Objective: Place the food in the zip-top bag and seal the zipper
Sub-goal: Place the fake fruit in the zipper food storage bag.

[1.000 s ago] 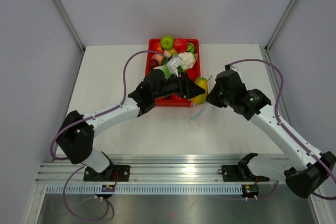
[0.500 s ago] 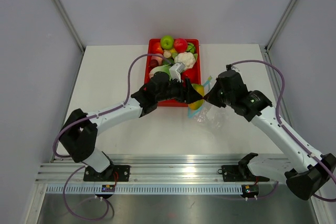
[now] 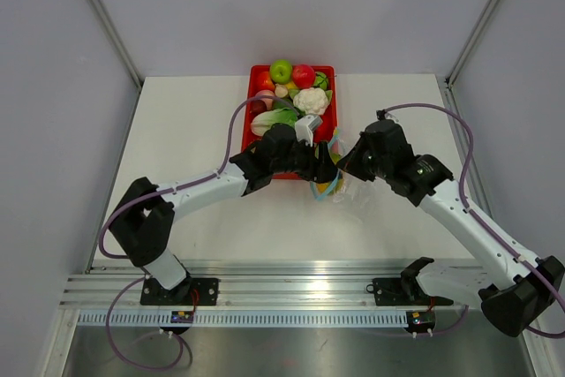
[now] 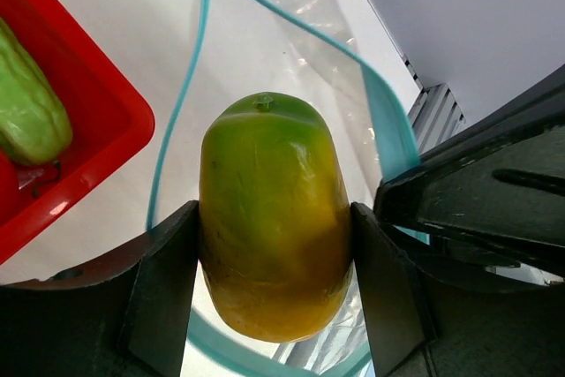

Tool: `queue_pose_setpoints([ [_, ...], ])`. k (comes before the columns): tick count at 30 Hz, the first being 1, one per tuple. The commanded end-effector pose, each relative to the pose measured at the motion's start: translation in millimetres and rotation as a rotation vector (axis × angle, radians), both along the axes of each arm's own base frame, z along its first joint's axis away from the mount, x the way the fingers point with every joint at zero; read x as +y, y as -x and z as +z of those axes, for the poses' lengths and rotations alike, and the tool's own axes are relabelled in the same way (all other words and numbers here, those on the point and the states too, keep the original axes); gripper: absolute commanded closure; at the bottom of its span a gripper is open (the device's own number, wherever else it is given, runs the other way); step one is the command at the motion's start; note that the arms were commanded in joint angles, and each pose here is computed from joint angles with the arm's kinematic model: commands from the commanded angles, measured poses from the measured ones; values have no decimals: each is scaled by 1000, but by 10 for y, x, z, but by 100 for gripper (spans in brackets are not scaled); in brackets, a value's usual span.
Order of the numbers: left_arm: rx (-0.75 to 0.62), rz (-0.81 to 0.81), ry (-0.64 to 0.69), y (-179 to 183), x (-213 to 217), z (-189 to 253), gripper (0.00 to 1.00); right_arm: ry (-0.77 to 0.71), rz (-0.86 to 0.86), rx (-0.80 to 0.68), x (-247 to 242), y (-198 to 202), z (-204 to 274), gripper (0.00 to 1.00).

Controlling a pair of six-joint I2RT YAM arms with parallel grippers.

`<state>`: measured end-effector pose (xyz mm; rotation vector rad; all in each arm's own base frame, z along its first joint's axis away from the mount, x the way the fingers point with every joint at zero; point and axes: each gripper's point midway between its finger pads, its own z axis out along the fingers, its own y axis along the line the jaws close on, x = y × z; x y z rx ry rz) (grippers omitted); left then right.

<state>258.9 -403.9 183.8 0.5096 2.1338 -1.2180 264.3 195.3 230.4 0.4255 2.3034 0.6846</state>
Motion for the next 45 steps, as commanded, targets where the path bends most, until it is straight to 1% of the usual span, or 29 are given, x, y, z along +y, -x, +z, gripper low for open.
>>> queue_pose_setpoints([
  [1, -81, -55, 92, 10, -128, 433, 100, -45, 5, -27, 72, -52, 58, 100],
  [5, -71, -81, 109, 21, -189, 479, 99, -65, 11, -29, 85, -23, 36, 100],
  [6, -66, -92, 105, 32, -207, 476, 93, -66, 10, -24, 81, -11, 14, 100],
  [8, -50, -104, 76, 22, -229, 415, 68, -66, 11, -27, 77, -5, 21, 100],
  [9, -48, -109, 69, 25, -229, 403, 42, -67, 8, -29, 72, -7, 26, 100],
  [10, -43, -112, 58, 37, -225, 382, 36, -67, 10, -30, 70, 0, 32, 100],
  [11, -52, -120, 57, 40, -227, 411, 32, -62, 6, -30, 59, -7, 24, 100],
  [12, -56, -123, 56, 45, -223, 430, 31, -60, 3, -29, 51, -5, 22, 100],
  [14, -70, -128, 43, 54, -195, 461, 31, -56, 5, -28, 52, -9, 8, 100],
  [15, -98, -128, 57, 50, -196, 575, 31, -54, 3, -25, 46, -9, -5, 100],
  [16, -81, -126, 26, 72, -153, 521, 29, -57, 4, -26, 51, -11, -9, 100],
  [18, -105, -127, 20, 72, -125, 593, 24, -59, 4, -24, 53, -17, -22, 100],
  [22, -108, -122, 9, 72, -100, 579, 14, -71, 15, -25, 84, -20, -9, 100],
  [23, -106, -122, 10, 77, -107, 579, 8, -72, 15, -27, 87, -24, -1, 100],
  [24, -102, -123, 9, 75, -114, 562, 6, -73, 18, -31, 89, -24, 13, 100],
  [26, -94, -121, 8, 74, -118, 546, 5, -69, 17, -32, 80, -21, 15, 100],
  [28, -100, -121, 12, 87, -103, 577, 7, -63, 13, -32, 66, -20, 10, 100],
  [29, -107, -121, 13, 95, -88, 597, 13, -61, 12, -28, 59, -8, -2, 100],
  [31, -133, -123, 19, 122, -43, 677, 19, -53, 4, -23, 35, -5, -30, 100],
  [32, -141, -129, 20, 139, -28, 713, 24, -49, -1, -21, 18, -8, -42, 100],
  [35, -167, -211, 11, 297, 26, 826, 29, -41, -13, -19, -16, -18, -65, 100],
  [36, -145, -238, -18, 366, 73, 783, 31, -31, -15, -14, -34, -21, -91, 100],
  [38, -170, -278, -39, 440, 122, 824, 33, -26, -22, -10, -55, -26, -114, 100],
  [39, -157, -288, -60, 480, 166, 780, 35, -22, -24, -9, -64, -31, -126, 100],
  [43, -204, -291, -73, 536, 285, 873, 37, 1, -51, -5, -151, -56, -171, 100],
  [45, -223, -274, -84, 528, 344, 924, 35, 11, -49, -1, -173, -34, -187, 100],
])
